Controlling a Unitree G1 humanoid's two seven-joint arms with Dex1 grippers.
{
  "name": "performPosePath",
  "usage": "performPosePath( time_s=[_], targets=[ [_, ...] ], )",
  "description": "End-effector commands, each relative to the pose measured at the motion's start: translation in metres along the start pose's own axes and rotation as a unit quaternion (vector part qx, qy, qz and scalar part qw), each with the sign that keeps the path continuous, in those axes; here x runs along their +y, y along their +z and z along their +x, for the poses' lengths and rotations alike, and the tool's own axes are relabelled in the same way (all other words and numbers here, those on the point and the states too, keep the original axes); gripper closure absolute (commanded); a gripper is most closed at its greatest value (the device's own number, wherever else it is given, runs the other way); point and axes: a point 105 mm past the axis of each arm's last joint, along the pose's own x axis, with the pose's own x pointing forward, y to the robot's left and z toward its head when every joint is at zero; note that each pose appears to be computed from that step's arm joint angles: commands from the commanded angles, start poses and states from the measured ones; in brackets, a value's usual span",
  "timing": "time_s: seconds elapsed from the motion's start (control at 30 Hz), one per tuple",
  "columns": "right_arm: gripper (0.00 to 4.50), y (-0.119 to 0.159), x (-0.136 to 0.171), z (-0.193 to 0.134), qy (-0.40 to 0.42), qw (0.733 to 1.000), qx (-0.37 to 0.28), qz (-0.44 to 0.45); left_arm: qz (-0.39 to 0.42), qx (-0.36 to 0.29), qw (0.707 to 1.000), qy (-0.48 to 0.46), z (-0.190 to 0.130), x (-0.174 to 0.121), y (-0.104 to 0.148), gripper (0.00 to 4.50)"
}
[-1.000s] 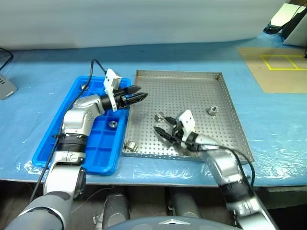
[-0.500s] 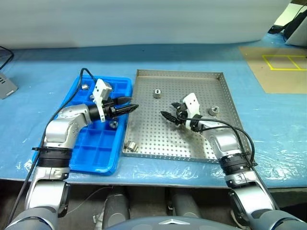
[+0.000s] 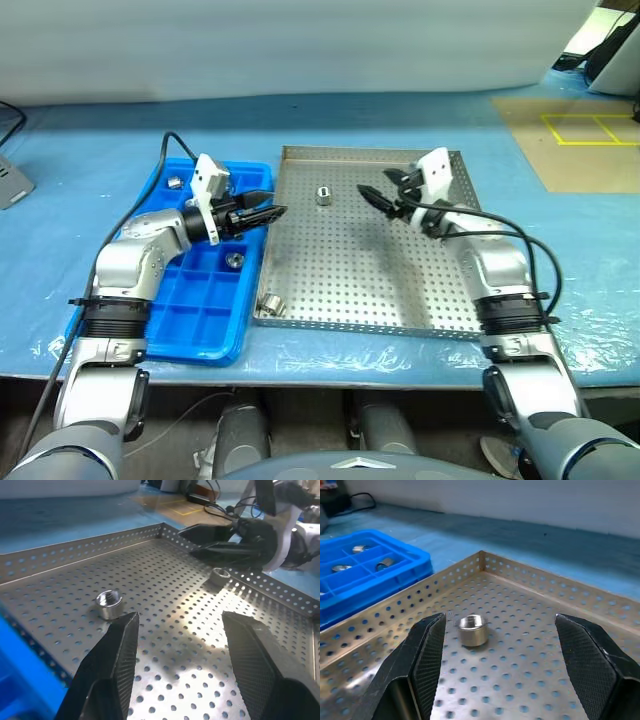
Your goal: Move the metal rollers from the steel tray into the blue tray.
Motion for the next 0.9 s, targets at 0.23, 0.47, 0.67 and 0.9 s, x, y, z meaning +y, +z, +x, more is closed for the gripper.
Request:
performPosePath(
  time_s=[0.23,0.47,0.67,0.9],
  targets=[
    [0.89,0.015,-0.009,0.043,-0.038,0.998,-0.025,0.033,0.023,-0.021,0.999,0.027,-0.010,0.005,0.012,1.73],
    [0.89,0.001,0.009,0.079,-0.047,0.999,0.005,0.027,0.018,-0.025,0.999,0.033,-0.008,-0.001,0.007,1.73],
    [0.89,-0.003,0.005,0.086,-0.086,0.996,0.017,0.025,0.018,-0.019,0.999,0.038,-0.009,-0.003,0.003,1.73],
    [0.89,-0.022,0.025,0.092,-0.061,0.997,0.048,0.009,0.020,-0.016,0.999,0.038,-0.005,-0.007,0.001,1.73]
  ],
)
